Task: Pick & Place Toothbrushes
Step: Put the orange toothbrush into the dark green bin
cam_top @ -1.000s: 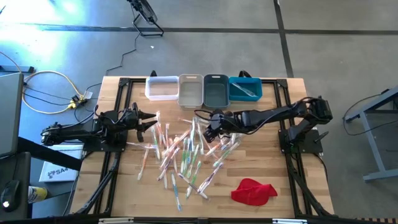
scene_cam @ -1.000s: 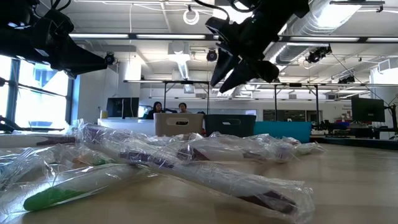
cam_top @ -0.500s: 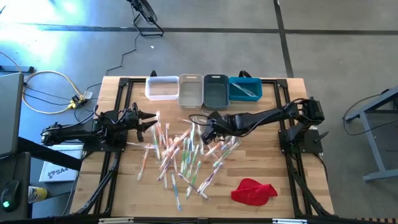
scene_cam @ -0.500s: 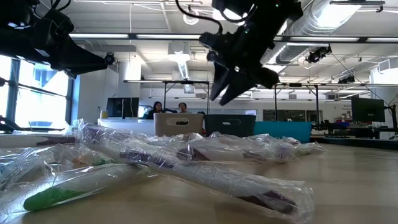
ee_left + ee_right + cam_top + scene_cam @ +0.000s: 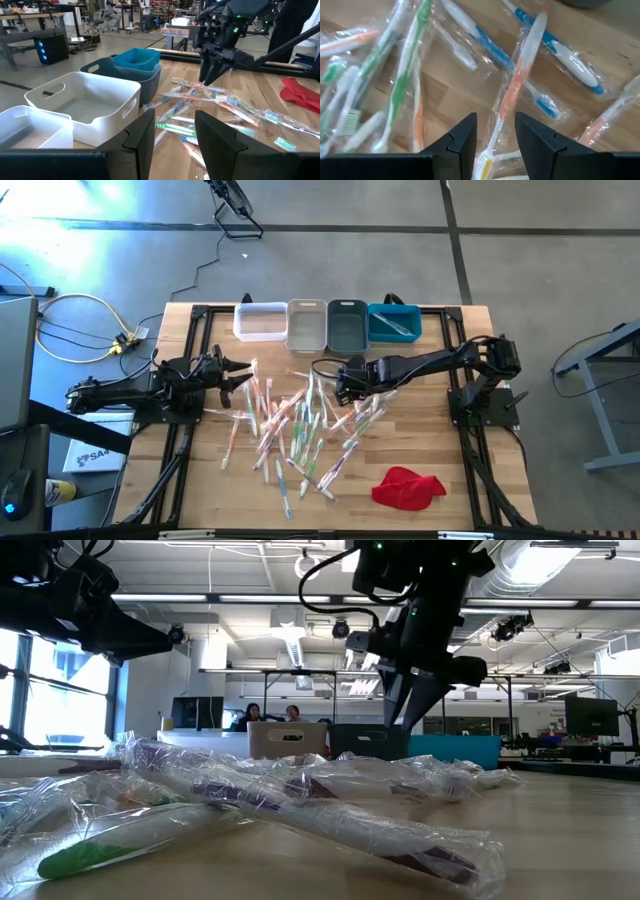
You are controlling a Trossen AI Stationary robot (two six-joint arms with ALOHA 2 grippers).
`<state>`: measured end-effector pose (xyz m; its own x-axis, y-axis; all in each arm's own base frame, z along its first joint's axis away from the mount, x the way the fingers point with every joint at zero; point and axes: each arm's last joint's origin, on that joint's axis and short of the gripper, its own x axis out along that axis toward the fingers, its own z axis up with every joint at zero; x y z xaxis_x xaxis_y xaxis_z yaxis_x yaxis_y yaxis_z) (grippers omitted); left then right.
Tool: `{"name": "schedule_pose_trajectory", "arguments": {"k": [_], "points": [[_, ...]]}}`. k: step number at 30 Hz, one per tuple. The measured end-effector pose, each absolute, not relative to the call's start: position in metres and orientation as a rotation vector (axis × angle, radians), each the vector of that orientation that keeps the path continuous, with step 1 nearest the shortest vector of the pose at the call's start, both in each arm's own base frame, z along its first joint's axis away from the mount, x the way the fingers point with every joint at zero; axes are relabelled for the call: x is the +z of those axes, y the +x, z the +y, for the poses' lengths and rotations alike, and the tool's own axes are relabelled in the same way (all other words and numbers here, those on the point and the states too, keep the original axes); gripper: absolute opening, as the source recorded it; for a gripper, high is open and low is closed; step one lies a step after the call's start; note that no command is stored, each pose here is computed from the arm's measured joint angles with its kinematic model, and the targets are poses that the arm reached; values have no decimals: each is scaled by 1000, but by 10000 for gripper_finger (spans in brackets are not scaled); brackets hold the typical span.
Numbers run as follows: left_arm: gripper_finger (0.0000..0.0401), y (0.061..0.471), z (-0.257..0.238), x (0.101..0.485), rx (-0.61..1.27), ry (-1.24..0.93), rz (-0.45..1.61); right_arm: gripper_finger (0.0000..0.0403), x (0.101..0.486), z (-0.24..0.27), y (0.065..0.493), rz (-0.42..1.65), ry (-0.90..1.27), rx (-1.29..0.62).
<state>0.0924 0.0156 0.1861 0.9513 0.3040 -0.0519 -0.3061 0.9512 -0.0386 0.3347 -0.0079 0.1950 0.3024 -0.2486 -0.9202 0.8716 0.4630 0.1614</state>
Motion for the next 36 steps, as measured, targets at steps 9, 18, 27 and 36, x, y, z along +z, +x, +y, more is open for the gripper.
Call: {"name": "schedule_pose_trajectory", "arguments": {"k": [9,18,27,36], "points": [[136,92,16,186,310,-46,46,126,193,-8,334,1016,711,-805],[136,92,16,186,310,-47,46,126,192,-8,333,992,762,-853],[136,92,16,186,309,-46,46,126,168,-8,322,981,812,-898],[136,92,16,186,309,-46,46,126,165,-7,325,957,840,-854]]}}
